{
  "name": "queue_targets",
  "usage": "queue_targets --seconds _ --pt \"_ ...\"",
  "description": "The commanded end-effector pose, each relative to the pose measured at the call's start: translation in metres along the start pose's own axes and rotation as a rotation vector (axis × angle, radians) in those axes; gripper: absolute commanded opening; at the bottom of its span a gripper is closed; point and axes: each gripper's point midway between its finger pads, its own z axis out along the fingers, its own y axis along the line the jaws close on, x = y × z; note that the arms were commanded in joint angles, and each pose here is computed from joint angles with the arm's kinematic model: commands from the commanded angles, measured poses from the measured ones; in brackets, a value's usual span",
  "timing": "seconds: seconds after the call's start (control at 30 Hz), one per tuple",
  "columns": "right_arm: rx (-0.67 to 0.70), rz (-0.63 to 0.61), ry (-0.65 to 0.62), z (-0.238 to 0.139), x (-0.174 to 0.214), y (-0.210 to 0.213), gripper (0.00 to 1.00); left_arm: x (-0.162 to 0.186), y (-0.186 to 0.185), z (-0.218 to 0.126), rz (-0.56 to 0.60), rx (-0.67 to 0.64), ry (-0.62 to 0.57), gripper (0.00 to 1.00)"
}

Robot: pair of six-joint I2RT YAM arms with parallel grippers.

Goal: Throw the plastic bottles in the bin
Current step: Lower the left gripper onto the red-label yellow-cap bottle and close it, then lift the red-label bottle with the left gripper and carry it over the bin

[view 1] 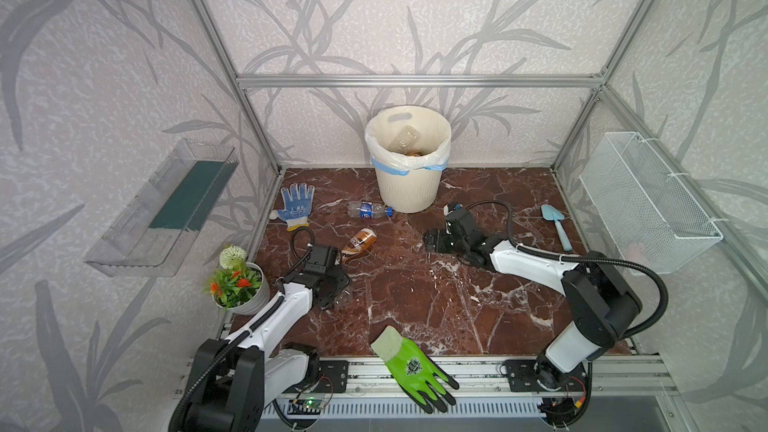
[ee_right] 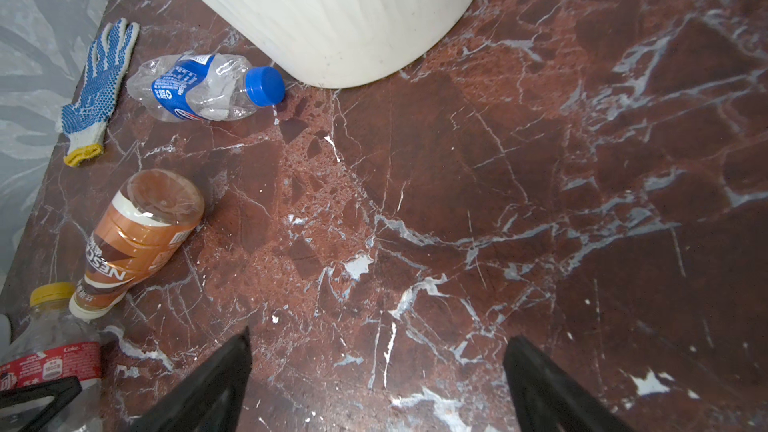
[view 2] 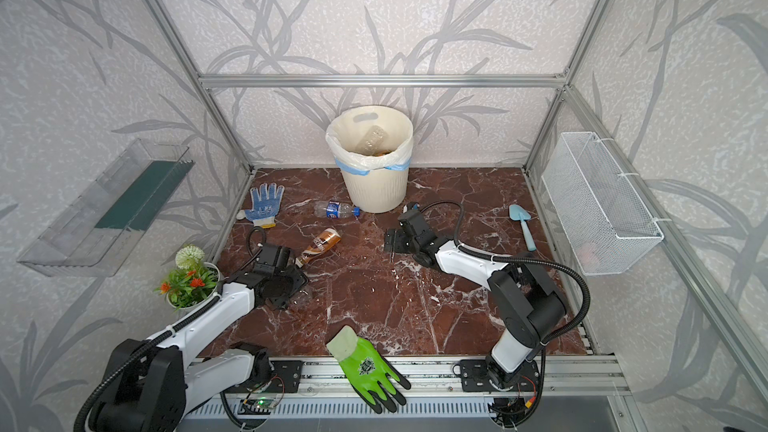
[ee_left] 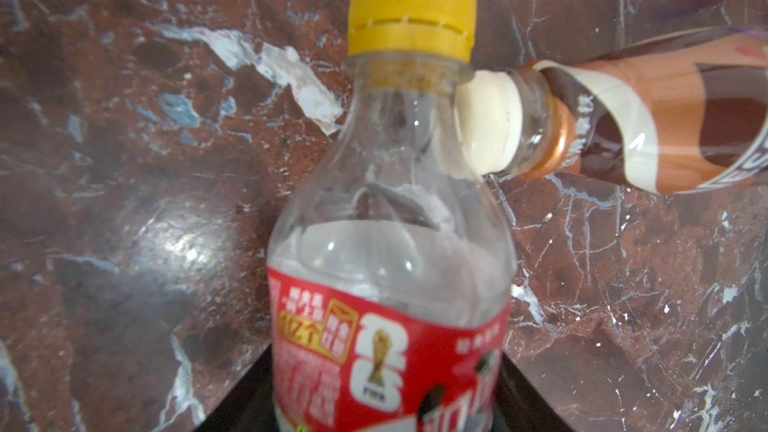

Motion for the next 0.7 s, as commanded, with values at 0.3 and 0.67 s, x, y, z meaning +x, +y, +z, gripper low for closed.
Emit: queue_targets --seconds 0.3,0.67 --pt "-0.018 -0.014 0.044 0.006 0.002 0.006 0.95 -0.055 -0.023 -0.081 0.109 0.203 -0.397 0.58" --pt "0.060 -0.099 -0.037 -0.036 -0.020 -0.007 0.96 -0.126 -0.132 -0.293 0.483 0.635 -1.060 0.60"
